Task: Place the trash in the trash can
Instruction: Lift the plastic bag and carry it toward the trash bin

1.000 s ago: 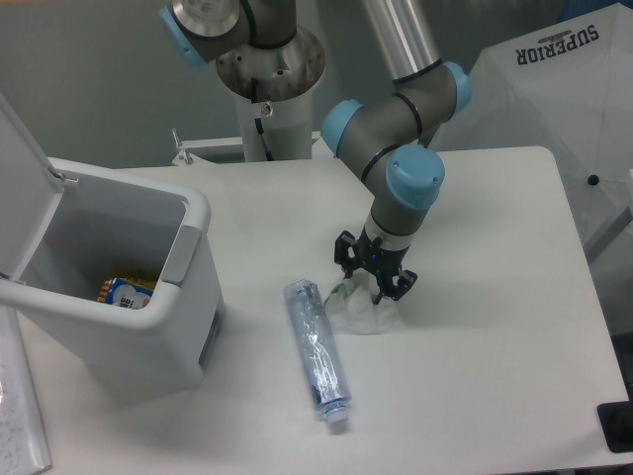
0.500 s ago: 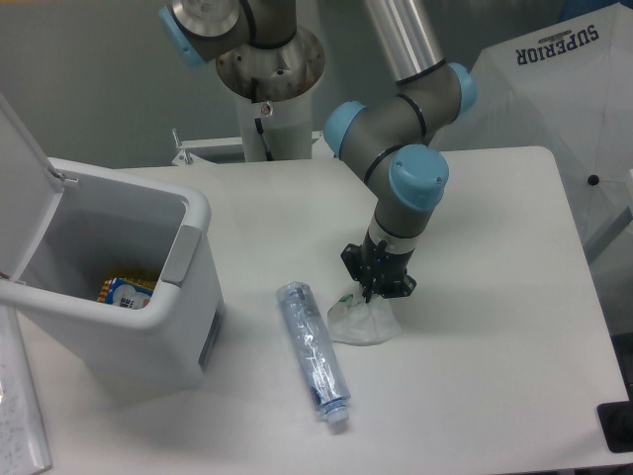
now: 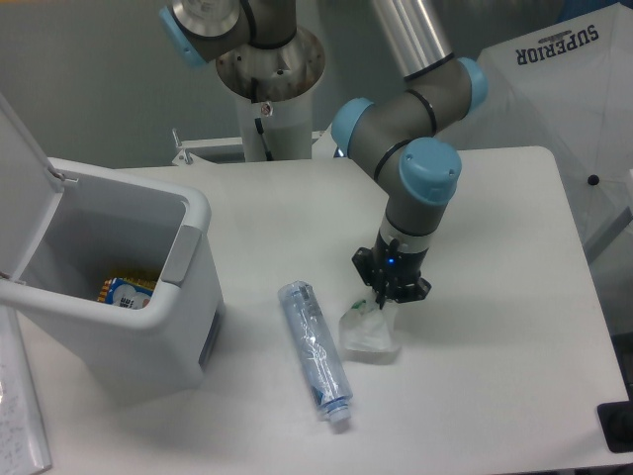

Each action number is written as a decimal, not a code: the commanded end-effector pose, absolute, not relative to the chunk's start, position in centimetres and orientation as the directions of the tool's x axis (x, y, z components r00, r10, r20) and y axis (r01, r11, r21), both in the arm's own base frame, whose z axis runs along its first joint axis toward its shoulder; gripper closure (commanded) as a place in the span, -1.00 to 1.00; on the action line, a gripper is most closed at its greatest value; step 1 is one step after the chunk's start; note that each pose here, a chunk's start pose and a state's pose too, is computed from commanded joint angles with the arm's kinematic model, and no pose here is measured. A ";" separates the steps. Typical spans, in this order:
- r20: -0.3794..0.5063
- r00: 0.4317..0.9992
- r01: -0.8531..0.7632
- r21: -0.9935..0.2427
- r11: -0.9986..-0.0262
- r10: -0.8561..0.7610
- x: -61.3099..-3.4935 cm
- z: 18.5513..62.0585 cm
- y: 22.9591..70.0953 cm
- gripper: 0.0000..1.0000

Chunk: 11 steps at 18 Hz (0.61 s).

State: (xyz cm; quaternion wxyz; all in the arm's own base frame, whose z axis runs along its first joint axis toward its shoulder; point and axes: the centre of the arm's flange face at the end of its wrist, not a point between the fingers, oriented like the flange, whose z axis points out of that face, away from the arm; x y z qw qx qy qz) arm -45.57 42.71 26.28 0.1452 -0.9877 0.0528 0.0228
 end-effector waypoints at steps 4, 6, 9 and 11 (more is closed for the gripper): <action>-0.016 0.999 -0.035 -0.450 -0.892 -0.031 -46.4 29.9 44.5 1.00; -0.006 1.000 -0.015 -0.514 -0.858 -0.014 -46.3 32.2 44.9 1.00; -0.010 1.000 0.000 -0.584 -0.812 0.007 -45.4 36.2 44.4 1.00; 0.009 1.000 0.025 -0.636 -0.771 0.025 -44.2 39.0 44.4 1.00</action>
